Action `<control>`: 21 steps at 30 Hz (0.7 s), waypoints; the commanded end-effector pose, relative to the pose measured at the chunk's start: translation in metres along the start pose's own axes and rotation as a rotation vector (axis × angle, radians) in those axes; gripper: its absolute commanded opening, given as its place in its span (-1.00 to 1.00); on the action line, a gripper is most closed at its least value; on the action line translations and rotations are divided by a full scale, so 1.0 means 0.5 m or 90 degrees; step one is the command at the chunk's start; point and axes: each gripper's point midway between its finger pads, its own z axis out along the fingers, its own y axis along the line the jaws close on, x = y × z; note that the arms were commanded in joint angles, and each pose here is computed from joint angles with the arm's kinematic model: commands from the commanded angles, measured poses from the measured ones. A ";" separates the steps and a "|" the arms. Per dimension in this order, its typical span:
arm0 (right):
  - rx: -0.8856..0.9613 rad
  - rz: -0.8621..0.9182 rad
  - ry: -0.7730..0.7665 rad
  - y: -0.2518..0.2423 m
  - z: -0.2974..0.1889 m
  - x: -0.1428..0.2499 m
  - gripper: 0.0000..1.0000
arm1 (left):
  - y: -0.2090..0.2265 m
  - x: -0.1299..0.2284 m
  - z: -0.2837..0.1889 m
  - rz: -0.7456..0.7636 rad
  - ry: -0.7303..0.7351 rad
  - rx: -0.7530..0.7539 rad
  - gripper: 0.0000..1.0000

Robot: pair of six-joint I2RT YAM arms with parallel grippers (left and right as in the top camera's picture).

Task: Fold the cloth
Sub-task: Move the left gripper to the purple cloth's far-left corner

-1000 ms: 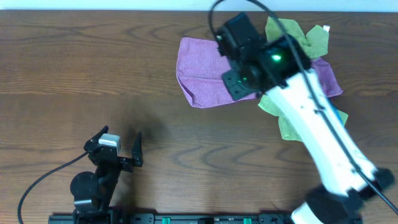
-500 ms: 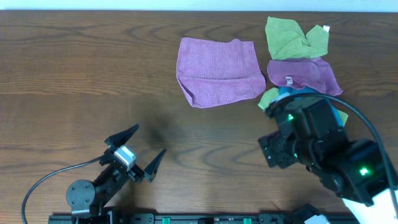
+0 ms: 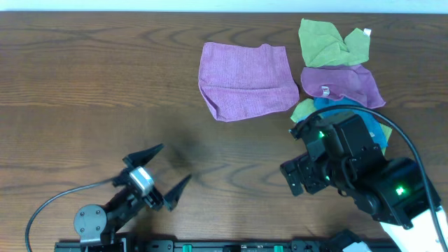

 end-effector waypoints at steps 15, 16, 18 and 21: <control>0.005 0.042 -0.239 -0.029 -0.035 -0.181 0.99 | 0.171 -0.118 0.172 -0.142 0.063 -0.149 0.91; 0.009 0.053 -0.244 -0.036 -0.037 -0.184 0.97 | 0.189 -0.116 0.193 -0.144 0.084 -0.152 0.91; 0.017 0.082 -0.250 -0.053 -0.038 -0.189 0.94 | 0.229 -0.116 0.241 -0.152 0.121 -0.156 0.91; 0.032 0.127 -0.246 -0.081 -0.029 -0.192 0.92 | 0.282 -0.111 0.316 -0.163 0.174 -0.146 0.91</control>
